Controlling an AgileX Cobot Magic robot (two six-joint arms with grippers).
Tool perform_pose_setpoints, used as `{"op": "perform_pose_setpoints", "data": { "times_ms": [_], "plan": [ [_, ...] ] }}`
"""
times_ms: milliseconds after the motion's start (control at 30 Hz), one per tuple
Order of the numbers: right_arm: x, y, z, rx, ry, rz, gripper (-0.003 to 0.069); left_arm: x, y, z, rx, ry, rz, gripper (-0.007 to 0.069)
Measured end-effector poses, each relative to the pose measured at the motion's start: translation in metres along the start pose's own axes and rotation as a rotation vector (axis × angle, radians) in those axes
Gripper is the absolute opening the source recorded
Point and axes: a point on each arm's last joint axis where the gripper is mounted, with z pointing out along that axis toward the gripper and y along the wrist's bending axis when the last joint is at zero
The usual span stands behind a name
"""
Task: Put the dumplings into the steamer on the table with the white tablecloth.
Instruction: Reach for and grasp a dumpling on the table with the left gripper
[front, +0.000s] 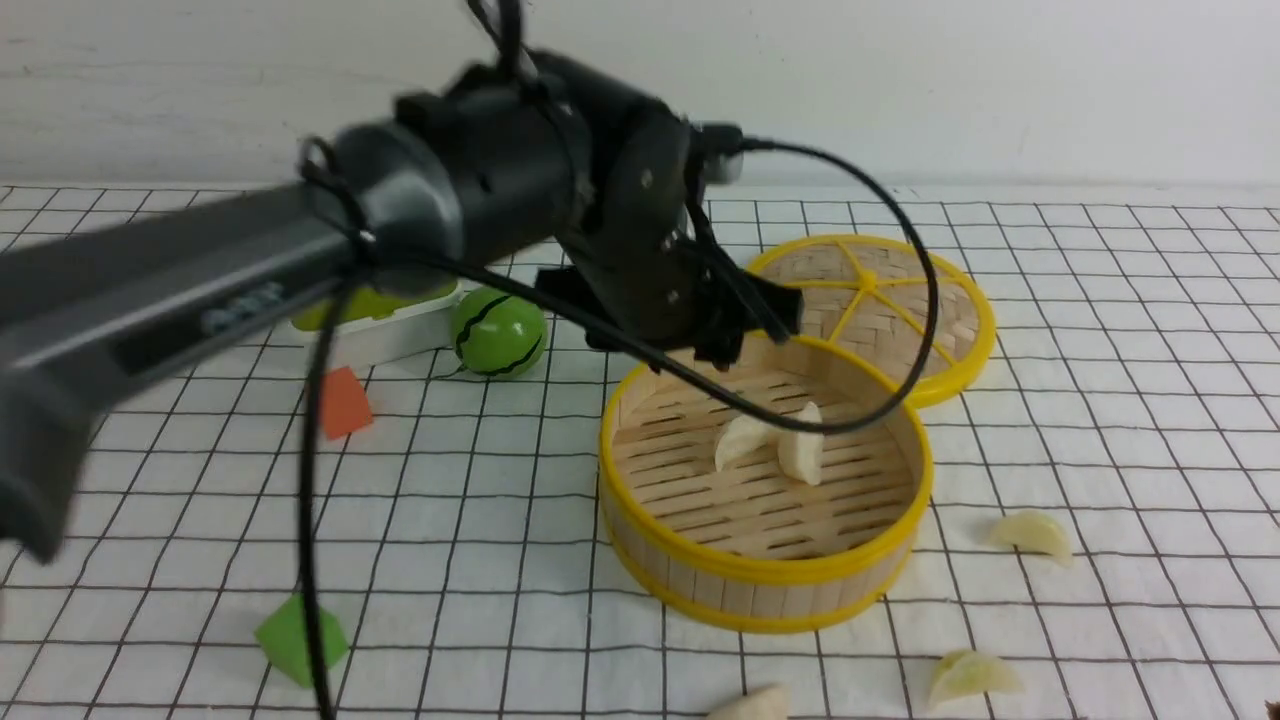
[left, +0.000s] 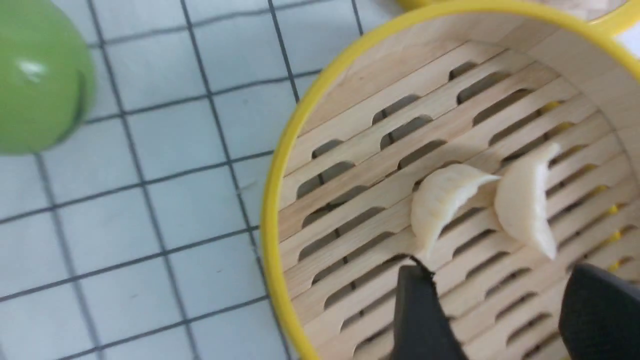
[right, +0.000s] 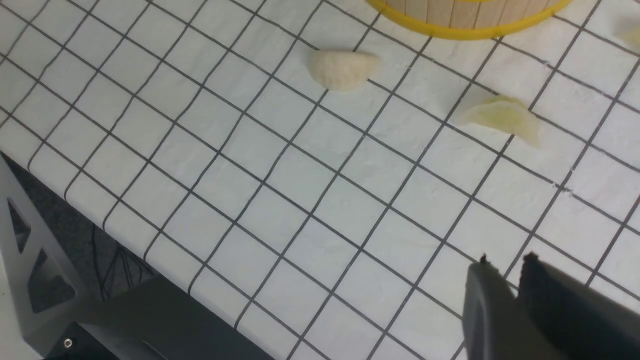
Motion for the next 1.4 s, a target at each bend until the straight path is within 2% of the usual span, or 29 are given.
{"op": "perform_pose_setpoints", "data": {
  "times_ms": [133,233,267,433,567,800,1400],
  "plan": [
    [0.0,0.0,0.0,-0.001,0.0,0.0,0.0093,0.008,0.007,-0.059,-0.007,0.044,0.095,0.0377],
    [0.0,0.0,0.0,-0.001,0.0,0.0,0.0093,0.031,0.011,-0.076,0.027,0.145,0.153,0.0377],
    [0.0,0.0,0.0,-0.001,0.0,0.0,0.0093,0.031,0.011,-0.078,0.033,0.144,0.149,0.0377],
    [0.0,0.0,0.0,-0.001,-0.002,0.001,0.0093,0.094,0.001,-0.061,0.234,0.329,0.289,0.0377],
    [0.0,0.0,0.0,0.001,-0.004,0.0,0.0093,0.125,-0.017,-0.038,0.295,0.36,0.404,0.0377],
    [-0.001,0.0,0.0,0.002,-0.007,0.0,0.0093,0.141,-0.043,0.0,0.27,0.298,0.553,0.0377],
    [-0.001,0.0,0.0,0.005,-0.006,-0.001,0.0104,0.158,-0.049,0.068,0.239,0.295,0.561,0.0375]
  ]
}}
